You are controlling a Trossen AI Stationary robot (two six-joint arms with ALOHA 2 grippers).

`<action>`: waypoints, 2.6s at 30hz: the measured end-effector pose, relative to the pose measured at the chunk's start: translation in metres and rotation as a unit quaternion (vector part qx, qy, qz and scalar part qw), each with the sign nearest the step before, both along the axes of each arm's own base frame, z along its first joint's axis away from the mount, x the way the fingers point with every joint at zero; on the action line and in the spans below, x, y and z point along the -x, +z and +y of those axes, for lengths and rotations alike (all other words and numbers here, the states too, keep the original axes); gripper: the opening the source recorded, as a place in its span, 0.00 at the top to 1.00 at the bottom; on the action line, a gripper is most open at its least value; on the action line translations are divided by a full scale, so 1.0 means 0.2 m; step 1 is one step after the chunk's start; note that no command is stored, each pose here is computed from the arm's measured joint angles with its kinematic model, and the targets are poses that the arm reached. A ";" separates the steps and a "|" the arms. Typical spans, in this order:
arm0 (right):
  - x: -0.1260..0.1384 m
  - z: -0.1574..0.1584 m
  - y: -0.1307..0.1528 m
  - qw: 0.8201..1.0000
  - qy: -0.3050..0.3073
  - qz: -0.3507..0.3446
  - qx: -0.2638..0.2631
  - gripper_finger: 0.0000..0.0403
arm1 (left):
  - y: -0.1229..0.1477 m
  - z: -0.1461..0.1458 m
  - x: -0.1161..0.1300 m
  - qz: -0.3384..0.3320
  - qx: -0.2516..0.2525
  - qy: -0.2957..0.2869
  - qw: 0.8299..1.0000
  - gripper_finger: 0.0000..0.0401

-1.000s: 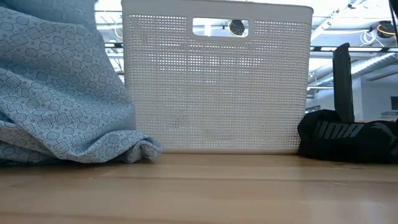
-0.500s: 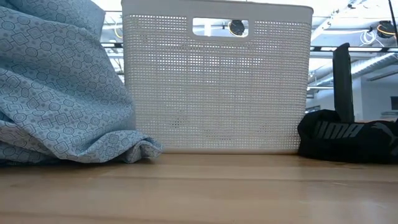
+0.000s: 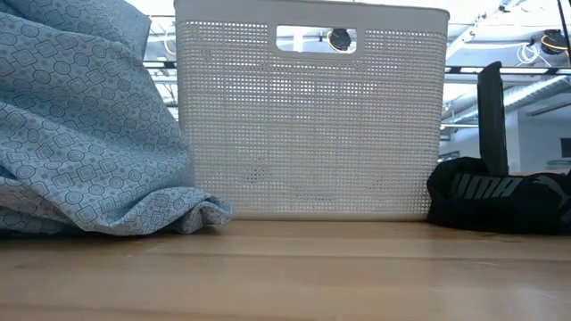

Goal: Sort clothes
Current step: Move the gray and white shirt to the middle left of the table, then move the clothes to the bottom left of the table

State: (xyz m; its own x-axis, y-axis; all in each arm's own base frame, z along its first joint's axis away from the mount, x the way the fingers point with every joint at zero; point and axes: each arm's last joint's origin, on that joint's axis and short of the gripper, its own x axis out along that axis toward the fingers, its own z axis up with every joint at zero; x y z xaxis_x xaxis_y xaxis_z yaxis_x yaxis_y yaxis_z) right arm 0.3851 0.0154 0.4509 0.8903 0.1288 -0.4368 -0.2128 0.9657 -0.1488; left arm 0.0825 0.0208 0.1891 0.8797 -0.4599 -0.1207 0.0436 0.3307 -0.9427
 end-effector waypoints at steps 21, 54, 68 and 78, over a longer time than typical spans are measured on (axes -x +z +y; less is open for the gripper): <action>0.05 -0.10 0.06 1.000 -0.019 -0.020 0.014 0.35 | 0.32 0.00 0.01 -0.044 0.018 0.036 0.998 0.62; 0.11 -0.07 -0.05 0.993 -0.029 0.110 -0.019 0.35 | 0.04 0.01 -0.11 0.452 -0.293 0.135 0.832 0.69; 0.13 -0.06 -0.06 0.991 -0.026 0.134 -0.017 0.35 | -0.13 -0.22 -0.37 0.458 -0.291 0.000 0.840 0.69; 0.16 -0.02 -0.09 0.985 0.000 0.174 0.002 0.35 | -0.21 -0.53 -0.44 0.449 -0.206 0.005 0.869 0.69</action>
State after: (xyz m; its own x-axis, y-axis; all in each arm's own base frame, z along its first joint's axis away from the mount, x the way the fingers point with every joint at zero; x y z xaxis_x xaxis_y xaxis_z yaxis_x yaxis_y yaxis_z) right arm 0.3536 0.0115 0.4320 0.6871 0.1254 -0.7156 -0.2511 0.9653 -0.0719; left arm 0.1705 -0.0853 0.1468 0.3489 -0.2069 -0.9140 -0.6542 0.6446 -0.3956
